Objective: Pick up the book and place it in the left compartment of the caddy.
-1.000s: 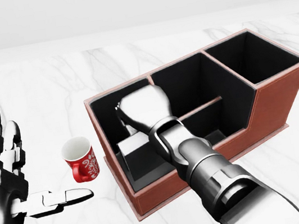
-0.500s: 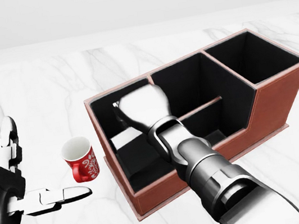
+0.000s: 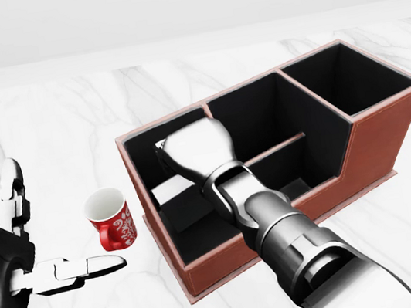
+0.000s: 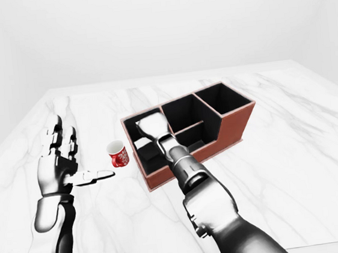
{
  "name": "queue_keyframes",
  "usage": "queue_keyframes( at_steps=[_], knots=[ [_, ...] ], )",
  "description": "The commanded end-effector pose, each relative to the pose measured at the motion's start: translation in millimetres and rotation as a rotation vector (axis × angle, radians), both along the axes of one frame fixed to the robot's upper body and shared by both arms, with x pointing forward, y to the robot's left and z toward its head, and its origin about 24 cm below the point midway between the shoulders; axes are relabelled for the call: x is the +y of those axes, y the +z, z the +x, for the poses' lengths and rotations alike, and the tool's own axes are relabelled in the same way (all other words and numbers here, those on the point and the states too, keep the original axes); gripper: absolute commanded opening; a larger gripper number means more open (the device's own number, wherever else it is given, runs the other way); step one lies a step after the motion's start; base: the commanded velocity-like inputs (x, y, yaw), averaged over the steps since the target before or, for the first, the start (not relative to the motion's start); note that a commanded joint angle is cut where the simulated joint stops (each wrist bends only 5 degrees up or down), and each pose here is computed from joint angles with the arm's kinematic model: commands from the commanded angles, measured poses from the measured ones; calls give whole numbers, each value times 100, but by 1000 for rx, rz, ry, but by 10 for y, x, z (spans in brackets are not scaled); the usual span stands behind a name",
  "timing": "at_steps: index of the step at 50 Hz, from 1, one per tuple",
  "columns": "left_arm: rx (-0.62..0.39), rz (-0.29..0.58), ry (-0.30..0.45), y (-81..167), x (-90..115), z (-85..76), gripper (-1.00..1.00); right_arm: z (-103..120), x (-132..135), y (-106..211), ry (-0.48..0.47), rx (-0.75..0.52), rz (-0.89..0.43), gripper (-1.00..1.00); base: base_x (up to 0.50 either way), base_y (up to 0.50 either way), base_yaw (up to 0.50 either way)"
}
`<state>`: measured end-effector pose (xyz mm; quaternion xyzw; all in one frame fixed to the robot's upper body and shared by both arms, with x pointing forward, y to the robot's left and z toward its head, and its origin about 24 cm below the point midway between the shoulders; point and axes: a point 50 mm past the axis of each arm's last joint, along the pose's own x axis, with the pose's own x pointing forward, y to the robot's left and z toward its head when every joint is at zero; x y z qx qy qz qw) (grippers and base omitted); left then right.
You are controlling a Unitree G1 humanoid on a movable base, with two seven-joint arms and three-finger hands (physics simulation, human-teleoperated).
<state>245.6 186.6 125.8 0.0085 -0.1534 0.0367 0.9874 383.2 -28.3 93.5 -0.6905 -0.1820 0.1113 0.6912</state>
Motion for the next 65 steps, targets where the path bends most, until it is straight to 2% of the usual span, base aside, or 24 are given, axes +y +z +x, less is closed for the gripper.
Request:
queue_keyframes(
  at_steps=[1,26,51,58,65],
  knots=[
    [-3,2,-1,7,-5,-5,100,29,-4,107,-8,-50,43,-36,0,0,0],
    [1,3,-3,-2,-12,-9,100,13,7,80,-6,-45,51,-9,0,0,0],
    [6,3,-3,-15,-16,-8,100,10,35,120,1,-57,70,-4,0,0,0],
    [4,2,-1,-12,-16,-21,100,22,60,403,19,-112,145,-2,0,0,0],
    [-9,6,-5,17,-34,-24,100,-166,63,886,84,-173,247,0,0,0,0]
  ],
)
